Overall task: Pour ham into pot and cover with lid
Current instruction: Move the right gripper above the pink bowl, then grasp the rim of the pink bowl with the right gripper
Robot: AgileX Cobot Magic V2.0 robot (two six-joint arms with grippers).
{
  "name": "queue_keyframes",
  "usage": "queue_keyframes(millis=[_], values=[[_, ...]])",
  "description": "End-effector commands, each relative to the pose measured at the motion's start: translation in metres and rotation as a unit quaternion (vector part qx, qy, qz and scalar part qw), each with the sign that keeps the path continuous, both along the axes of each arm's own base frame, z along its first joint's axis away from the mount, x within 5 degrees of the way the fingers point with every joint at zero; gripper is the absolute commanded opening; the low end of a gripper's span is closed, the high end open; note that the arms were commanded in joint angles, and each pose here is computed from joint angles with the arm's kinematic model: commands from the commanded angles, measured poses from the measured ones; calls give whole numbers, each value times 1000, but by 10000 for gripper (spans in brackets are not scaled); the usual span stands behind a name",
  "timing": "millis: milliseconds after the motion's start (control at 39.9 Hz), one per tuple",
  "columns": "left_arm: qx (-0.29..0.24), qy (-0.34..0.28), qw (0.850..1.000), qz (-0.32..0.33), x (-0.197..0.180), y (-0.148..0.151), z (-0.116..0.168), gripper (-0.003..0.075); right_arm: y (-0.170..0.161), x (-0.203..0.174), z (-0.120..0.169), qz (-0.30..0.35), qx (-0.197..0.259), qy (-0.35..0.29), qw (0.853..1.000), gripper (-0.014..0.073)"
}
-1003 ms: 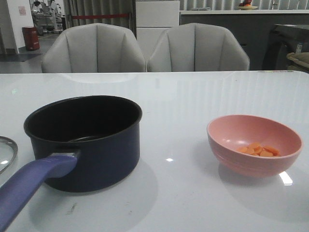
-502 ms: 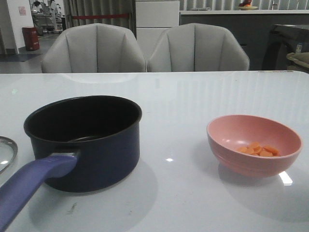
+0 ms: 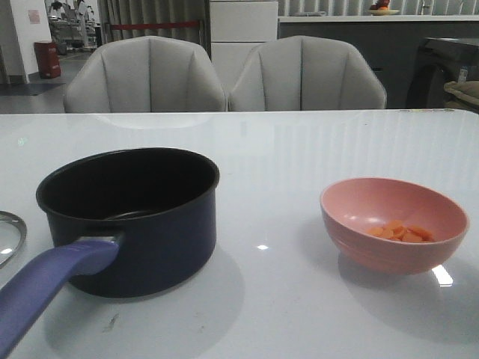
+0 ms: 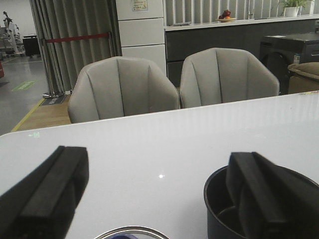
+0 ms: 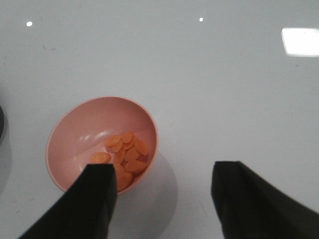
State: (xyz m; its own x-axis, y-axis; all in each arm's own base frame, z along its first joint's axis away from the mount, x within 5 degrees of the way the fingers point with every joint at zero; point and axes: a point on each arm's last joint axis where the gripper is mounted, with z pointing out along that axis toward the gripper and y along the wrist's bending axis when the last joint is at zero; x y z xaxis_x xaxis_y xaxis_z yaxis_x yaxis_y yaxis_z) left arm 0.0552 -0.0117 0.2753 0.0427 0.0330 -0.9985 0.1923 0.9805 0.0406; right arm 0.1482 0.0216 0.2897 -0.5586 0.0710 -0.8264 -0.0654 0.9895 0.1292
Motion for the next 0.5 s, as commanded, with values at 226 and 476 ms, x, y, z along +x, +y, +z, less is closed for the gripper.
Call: queue_keyframes(millis=[226, 476], values=[[-11, -46, 999, 1, -1, 1, 15, 608, 16, 90, -6, -5, 17, 143, 990, 570], [-11, -46, 999, 1, -1, 1, 15, 608, 24, 143, -37, 19, -17, 245, 969, 570]])
